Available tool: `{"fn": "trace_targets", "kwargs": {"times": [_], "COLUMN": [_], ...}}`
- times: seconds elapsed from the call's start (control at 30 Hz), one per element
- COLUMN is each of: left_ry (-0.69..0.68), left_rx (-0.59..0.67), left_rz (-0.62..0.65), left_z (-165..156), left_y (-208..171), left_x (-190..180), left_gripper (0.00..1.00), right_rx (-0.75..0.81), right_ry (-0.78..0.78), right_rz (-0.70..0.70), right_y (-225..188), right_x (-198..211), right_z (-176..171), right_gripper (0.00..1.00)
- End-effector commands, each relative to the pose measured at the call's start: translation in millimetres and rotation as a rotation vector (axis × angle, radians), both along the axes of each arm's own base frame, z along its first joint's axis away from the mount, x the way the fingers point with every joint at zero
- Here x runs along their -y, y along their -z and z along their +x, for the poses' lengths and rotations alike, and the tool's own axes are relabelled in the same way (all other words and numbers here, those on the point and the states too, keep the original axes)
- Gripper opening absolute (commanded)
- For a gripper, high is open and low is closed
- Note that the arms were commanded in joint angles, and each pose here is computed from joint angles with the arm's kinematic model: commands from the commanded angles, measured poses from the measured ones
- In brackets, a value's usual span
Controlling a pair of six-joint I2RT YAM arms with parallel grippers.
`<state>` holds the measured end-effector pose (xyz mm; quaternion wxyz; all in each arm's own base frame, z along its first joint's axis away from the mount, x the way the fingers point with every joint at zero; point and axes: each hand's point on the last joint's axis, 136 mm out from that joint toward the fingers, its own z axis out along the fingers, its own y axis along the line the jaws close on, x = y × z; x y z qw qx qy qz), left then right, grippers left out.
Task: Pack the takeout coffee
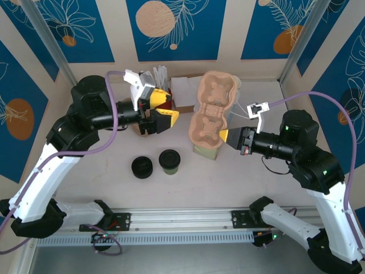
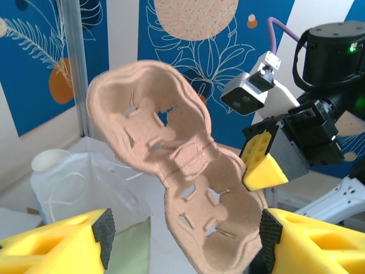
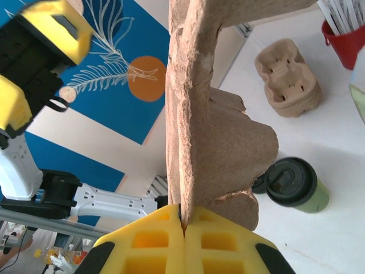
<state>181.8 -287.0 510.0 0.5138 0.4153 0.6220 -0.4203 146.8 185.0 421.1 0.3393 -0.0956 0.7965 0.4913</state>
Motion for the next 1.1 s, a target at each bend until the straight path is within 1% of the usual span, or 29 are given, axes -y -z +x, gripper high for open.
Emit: {"fn": "trace_targets", "kwargs": {"times": [0.0, 0.13, 0.3, 0.47, 0.57, 0.73, 0.9, 1.07], "left_ry": [0.066, 0.135, 0.202, 0.194, 0.18, 0.174, 0.202, 0.222], "left_rx": [0.128, 0.172, 0.171, 0.154, 0.149, 0.156, 0.185, 0.209], "left_rz": [0.075, 0.122, 0.243, 0.363, 0.411, 0.441, 0.454, 0.501], "left_z": [-4.1, -7.7, -7.0, 5.5, 13.4, 18.1, 16.0, 14.0], "left_y": [7.1, 17.0, 51.7, 88.4, 102.2, 110.6, 113.8, 121.0], "left_x": [8.9, 22.9, 45.8, 56.4, 58.9, 60.7, 65.4, 69.2], "left_gripper": [0.69, 0.7, 0.7, 0.72, 0.73, 0.74, 0.76, 0.75], "right_rx": [-0.097, -0.15, -0.204, -0.215, -0.223, -0.25, -0.271, -0.288], "right_ry": [0.003, -0.027, -0.069, -0.083, -0.092, -0.109, -0.133, -0.164], "right_rz": [-0.031, -0.036, -0.039, -0.057, -0.068, -0.079, -0.082, -0.089], "right_y": [13.7, 21.0, 28.7, 33.6, 36.4, 42.7, 45.8, 48.8], "right_x": [4.0, 0.6, -6.8, -10.8, -13.3, -17.8, -22.0, -26.8], "right_z": [-8.1, -12.5, -14.3, -10.8, -8.2, -5.1, -4.6, -5.7], "right_gripper": [0.0, 0.0, 0.0, 0.0, 0.0, 0.0, 0.0, 0.0]}}
